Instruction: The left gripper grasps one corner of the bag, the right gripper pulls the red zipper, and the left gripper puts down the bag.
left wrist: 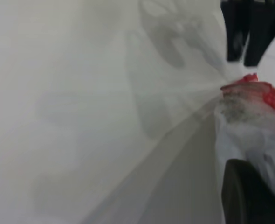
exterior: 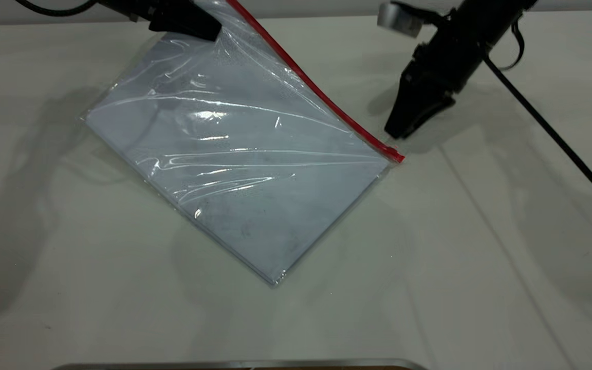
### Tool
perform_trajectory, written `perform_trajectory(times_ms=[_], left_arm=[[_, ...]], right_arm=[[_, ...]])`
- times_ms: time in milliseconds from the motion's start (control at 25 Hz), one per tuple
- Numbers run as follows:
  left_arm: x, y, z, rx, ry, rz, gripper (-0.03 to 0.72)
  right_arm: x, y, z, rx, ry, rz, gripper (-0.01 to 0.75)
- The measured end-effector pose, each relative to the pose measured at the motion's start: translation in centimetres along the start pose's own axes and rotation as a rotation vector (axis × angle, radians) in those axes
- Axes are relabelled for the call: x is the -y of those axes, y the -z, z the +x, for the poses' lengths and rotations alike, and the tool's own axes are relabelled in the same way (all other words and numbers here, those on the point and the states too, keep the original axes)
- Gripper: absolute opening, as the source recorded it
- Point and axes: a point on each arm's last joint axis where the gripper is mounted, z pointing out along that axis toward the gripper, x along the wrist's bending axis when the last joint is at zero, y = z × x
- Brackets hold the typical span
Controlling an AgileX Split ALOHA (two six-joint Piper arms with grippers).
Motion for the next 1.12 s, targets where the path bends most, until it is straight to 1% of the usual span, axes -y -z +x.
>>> perform_trajectory(times_ms=[80, 160, 240, 320, 400, 480, 560, 640, 720, 800, 920, 1040, 1120], left_arm=[[0.0, 0.1, 0.0, -0.001, 0.018, 0.016, 0.054], [0.1, 0.1, -0.2, 0.011, 0.058, 0.027, 0.058], [0.2, 0.0, -0.3, 0.022, 0.130, 0.044, 0.069], [0.3, -0.3, -0.5, 0.026, 0.244, 0.075, 0.100], [0.7, -0.9, -0.7, 0.027, 0.376, 0.123, 0.153], [1.3, -1.9, -0.9, 0.020, 0.496, 0.186, 0.238], [2.2, -2.6, -1.0, 0.007, 0.562, 0.253, 0.326], [2.6, -2.6, -1.0, -0.010, 0.611, 0.300, 0.414], [2.4, -2.0, -1.1, -0.014, 0.675, 0.320, 0.471], [1.8, -0.8, -1.1, -0.045, 0.733, 0.334, 0.498], [-0.5, 2.3, -0.7, -0.148, 0.756, 0.319, 0.506], [-3.9, 5.8, -1.1, -0.267, 0.737, 0.299, 0.507], [-6.6, 8.1, -2.1, -0.338, 0.696, 0.281, 0.509]], right_arm=[[-0.7, 1.0, -0.1, 0.048, 0.011, 0.002, 0.374], [-1.5, 2.0, -0.2, 0.088, -0.007, -0.013, 0.418], [-2.3, 3.0, 0.0, 0.106, -0.039, -0.049, 0.433], [-3.0, 3.8, 0.4, 0.099, -0.073, -0.088, 0.437], [-3.7, 4.8, 1.0, 0.076, -0.089, -0.129, 0.437], [-4.4, 6.1, 2.0, 0.060, -0.088, -0.169, 0.429], [-5.2, 7.8, 3.1, 0.052, -0.079, -0.214, 0.417], [-5.8, 9.5, 4.1, 0.054, -0.074, -0.248, 0.407], [-6.3, 11.2, 5.1, 0.061, -0.082, -0.274, 0.401], [-6.6, 12.6, 6.1, 0.063, -0.097, -0.299, 0.400], [-7.3, 14.4, 8.0, 0.069, -0.111, -0.328, 0.399], [-8.1, 16.3, 10.7, 0.079, -0.087, -0.354, 0.398], [-8.6, 17.9, 12.9, 0.106, -0.057, -0.368, 0.398]])
